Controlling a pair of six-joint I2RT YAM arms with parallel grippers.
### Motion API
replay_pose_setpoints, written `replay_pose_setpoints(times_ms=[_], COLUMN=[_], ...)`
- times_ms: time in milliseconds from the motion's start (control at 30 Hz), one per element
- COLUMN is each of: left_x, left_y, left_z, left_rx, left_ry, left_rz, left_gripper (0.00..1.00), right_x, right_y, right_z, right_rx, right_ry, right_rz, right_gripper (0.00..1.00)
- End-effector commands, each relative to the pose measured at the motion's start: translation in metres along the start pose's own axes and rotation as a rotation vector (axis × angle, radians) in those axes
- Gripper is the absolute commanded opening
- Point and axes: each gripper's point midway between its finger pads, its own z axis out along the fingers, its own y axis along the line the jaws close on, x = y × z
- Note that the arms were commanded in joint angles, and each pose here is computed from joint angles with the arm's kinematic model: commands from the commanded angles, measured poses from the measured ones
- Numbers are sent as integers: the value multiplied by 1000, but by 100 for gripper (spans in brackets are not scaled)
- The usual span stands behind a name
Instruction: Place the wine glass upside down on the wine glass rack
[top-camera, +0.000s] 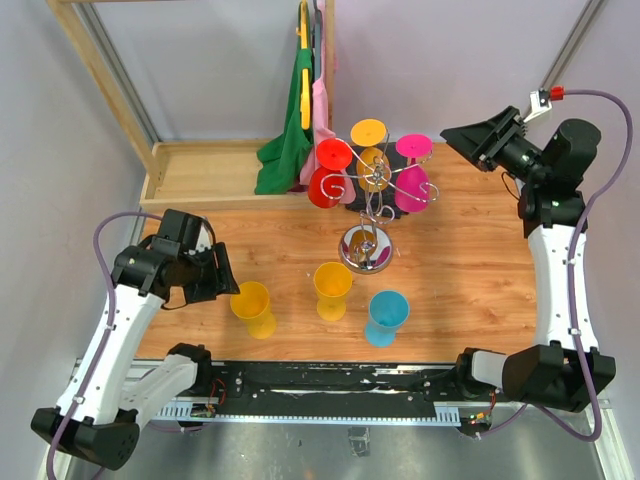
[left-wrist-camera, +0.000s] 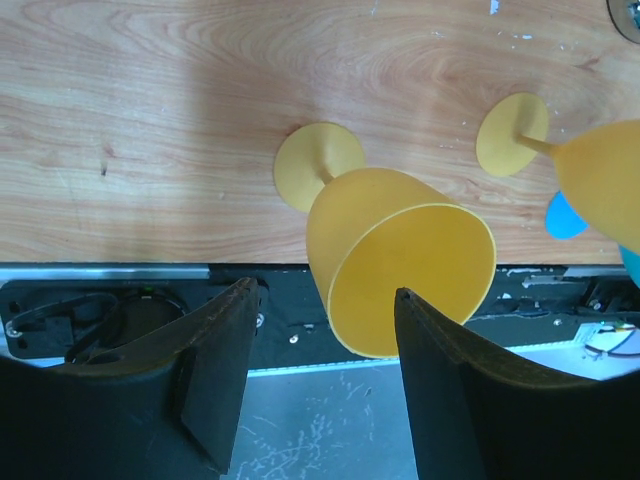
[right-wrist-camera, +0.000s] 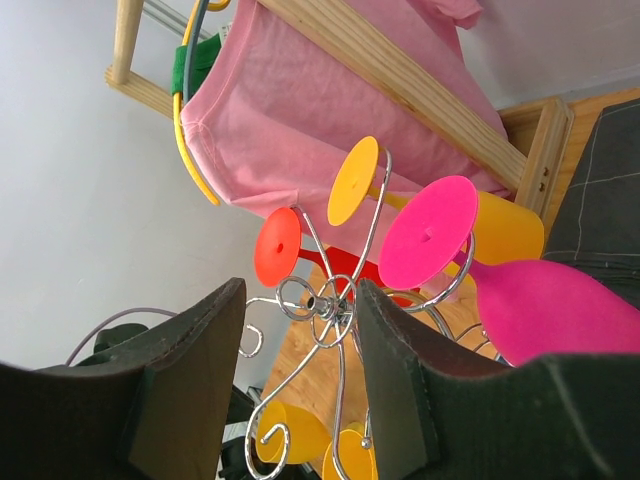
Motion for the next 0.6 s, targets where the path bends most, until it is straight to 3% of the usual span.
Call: replay_pose_setpoints(times_ms=[0, 267, 567], left_x=[-1, -2, 2], left_y=[4, 7, 4], left_z=[1, 17, 33], left_rx=[-30, -60, -50], left_ry=[-4, 19, 45], left_rz=[29, 54, 72], left_gripper=[61, 50, 52], right_x=[2, 3, 3], right_y=[9, 3, 0], right_z=[-2, 1, 1], right_rx=[-39, -38, -34], right_ry=[-3, -5, -4], right_rz=[-44, -25, -21], right_gripper=[50, 50, 50])
